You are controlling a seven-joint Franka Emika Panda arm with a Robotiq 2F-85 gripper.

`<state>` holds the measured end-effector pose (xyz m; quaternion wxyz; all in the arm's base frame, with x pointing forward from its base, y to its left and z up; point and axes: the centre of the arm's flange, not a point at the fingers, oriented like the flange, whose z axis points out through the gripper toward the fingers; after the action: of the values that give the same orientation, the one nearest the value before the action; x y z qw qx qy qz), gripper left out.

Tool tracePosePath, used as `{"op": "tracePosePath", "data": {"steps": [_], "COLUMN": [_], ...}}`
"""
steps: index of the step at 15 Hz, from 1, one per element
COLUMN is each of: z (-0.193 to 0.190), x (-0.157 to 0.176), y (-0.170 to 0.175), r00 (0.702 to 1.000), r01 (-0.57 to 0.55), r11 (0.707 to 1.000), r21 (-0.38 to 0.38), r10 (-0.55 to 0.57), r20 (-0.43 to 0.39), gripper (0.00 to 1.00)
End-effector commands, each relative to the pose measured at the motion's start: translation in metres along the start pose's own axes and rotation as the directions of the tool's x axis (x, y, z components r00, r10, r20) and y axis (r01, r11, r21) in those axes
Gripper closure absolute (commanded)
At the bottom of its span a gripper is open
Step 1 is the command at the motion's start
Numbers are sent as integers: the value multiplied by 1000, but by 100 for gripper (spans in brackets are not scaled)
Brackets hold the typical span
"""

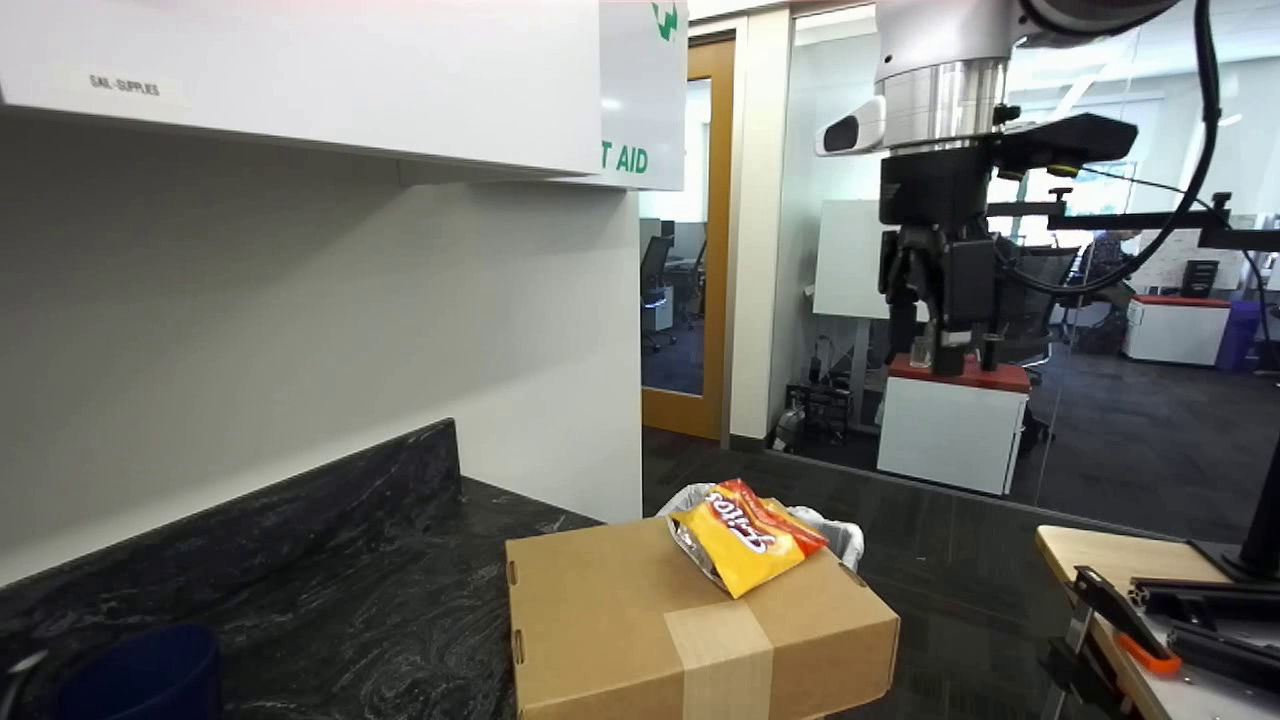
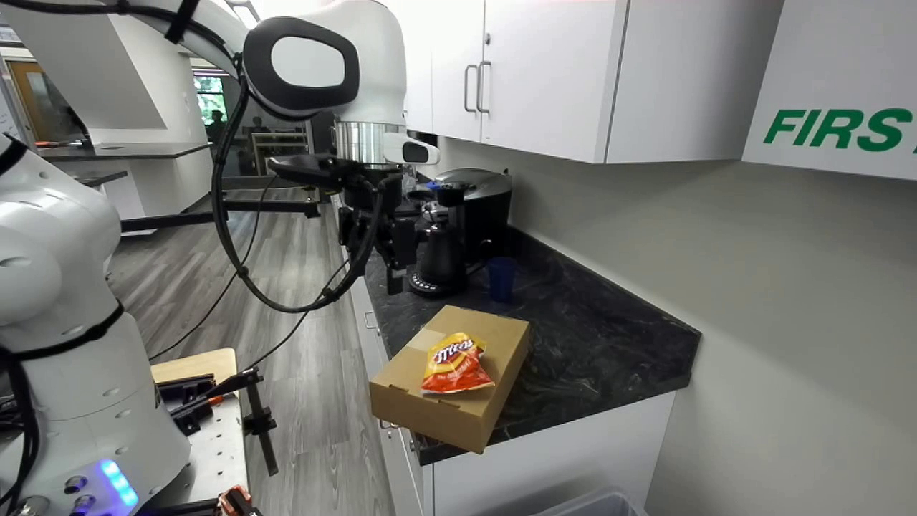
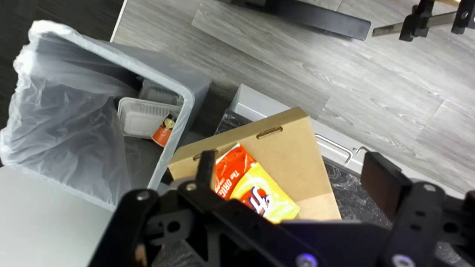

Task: Pick up the yellow wrapper from the brown box and throw it in the bin

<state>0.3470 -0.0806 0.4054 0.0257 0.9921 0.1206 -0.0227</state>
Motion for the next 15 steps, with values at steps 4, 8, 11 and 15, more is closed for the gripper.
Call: {"op": "tracePosePath", "data": {"steps": [4, 8, 11, 15], "z": [24, 61, 89, 126], "x": [4, 31, 62, 89], "y": [6, -2, -15, -17], "r00": [980, 968, 960, 958], "r01": [56, 84, 113, 126], "r11": [998, 996, 993, 991], "r21": [-18, -21, -29, -37], "r10": [-58, -86, -116, -132], "r20": [-190, -234, -253, -253], "gripper": [0, 0, 0, 0]}}
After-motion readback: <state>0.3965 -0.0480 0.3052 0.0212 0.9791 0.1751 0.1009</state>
